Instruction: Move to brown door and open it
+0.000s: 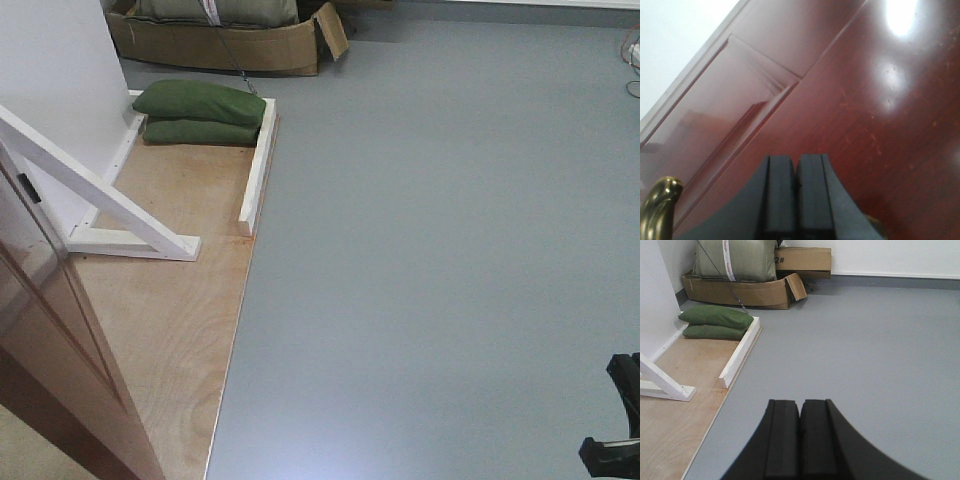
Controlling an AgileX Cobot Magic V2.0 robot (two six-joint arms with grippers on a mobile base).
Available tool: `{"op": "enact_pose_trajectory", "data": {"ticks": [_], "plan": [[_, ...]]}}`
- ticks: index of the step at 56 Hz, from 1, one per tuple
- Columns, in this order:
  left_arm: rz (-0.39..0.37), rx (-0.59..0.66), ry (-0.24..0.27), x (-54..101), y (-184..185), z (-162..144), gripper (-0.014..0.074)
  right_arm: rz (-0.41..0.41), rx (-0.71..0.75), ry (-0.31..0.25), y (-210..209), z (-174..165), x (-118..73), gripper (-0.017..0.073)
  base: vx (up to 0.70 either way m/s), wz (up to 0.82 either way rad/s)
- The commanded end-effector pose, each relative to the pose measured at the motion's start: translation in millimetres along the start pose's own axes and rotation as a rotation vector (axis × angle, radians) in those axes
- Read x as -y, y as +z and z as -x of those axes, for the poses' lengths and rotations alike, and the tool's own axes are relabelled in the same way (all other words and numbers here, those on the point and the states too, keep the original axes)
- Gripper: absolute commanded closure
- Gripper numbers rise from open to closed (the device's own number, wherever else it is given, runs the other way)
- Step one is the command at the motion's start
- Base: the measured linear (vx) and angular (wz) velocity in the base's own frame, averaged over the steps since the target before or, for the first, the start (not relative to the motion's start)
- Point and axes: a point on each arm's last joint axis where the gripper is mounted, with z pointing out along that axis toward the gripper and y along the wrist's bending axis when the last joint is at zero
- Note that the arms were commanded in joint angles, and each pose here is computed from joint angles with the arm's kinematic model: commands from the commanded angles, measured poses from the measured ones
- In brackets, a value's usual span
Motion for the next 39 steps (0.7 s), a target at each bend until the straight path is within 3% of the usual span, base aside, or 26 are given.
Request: {"op": "enact_pose_trajectory", "data": {"ticks": [1, 9, 39], "plan": [[-0.049, -0.004, 0.062, 9.7, -1.1, 5.1, 0.0600, -0.004, 0.077, -0.011, -0.1, 5.8, 0.4, 0.0559, 0.00, 0.00], [-0.099, -0.024, 0.124, 14.8, -4.2, 3.6, 0.0600, -0.004, 0.077, -0.011, -0.1, 5.8, 0.4, 0.0559, 0.00, 0.00], [-0.225, -0.116, 0.281, 25.5, -7.7, -7.4, 0.0600, -0.005, 0.078, -0.011, -0.1, 5.8, 0.4, 0.0559, 0.00, 0.00]]}}
